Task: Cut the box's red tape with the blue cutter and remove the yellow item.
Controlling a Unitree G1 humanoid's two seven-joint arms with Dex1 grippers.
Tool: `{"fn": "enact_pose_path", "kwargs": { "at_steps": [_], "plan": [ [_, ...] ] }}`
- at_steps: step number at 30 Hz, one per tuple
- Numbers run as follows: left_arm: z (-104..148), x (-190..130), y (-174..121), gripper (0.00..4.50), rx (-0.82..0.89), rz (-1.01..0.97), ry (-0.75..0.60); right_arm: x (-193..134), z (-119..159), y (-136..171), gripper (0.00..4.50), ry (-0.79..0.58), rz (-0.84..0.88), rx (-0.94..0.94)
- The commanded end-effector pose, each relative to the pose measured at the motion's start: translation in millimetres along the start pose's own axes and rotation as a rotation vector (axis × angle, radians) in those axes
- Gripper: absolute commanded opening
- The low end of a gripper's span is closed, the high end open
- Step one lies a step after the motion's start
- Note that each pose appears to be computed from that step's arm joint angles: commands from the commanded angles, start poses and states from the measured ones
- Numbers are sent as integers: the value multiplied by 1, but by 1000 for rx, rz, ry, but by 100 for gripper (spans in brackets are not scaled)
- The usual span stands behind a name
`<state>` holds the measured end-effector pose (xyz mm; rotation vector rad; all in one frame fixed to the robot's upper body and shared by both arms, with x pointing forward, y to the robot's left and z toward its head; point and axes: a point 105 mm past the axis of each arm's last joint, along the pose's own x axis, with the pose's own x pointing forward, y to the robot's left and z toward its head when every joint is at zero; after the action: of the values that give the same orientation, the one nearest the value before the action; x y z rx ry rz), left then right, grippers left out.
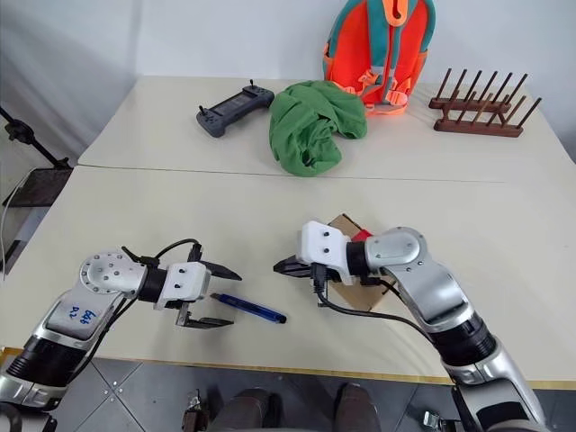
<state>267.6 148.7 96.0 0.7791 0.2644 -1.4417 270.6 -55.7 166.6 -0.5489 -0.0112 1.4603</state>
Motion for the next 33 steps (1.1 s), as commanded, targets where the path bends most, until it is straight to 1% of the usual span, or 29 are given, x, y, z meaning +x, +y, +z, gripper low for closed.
{"fn": "enact_pose_path", "kwargs": {
  "at_steps": [1, 6, 7, 9, 13, 14, 17, 20, 21, 23, 27, 30, 33],
  "plan": [
    [-23, 15, -29, 446, -68, -125, 50, -18, 14, 9, 0, -62, 19, -22],
    [-25, 16, -30, 446, -26, -154, 44, -26, 13, 14, 0, -63, 15, 15],
    [-26, 17, -30, 428, -25, -156, 48, -27, 12, 14, 0, -59, 11, 16],
    [-27, 17, -30, 389, -24, -161, 48, -27, 11, 13, 0, -52, -1, 16],
    [-31, 18, -30, 259, -23, -172, 72, -26, 11, 12, 0, -50, -17, 17],
    [-31, 18, -29, 235, -24, -174, 73, -26, 11, 12, 0, -50, -19, 16],
    [-30, 18, -29, 143, -25, -181, 70, -26, 11, 11, 0, -47, -22, 15],
    [-30, 17, -30, 143, -26, -194, 76, -27, 11, 10, 0, -43, -28, 13],
    [-32, 17, -29, 113, -30, -188, 87, -28, 11, 9, 0, -40, -31, 11],
    [-33, 17, -27, 93, -36, -174, 96, -28, 10, 9, 0, -35, -35, 9],
    [-34, 17, -28, 93, -41, -180, 102, -30, 11, 8, 0, -32, -39, 7],
    [-34, 16, -27, 41, -43, -169, 105, -31, 12, 7, 0, -32, -42, 6],
    [-34, 17, -24, 41, -45, -145, 106, -32, 11, 6, 0, -26, -44, 3]
  ]
}}
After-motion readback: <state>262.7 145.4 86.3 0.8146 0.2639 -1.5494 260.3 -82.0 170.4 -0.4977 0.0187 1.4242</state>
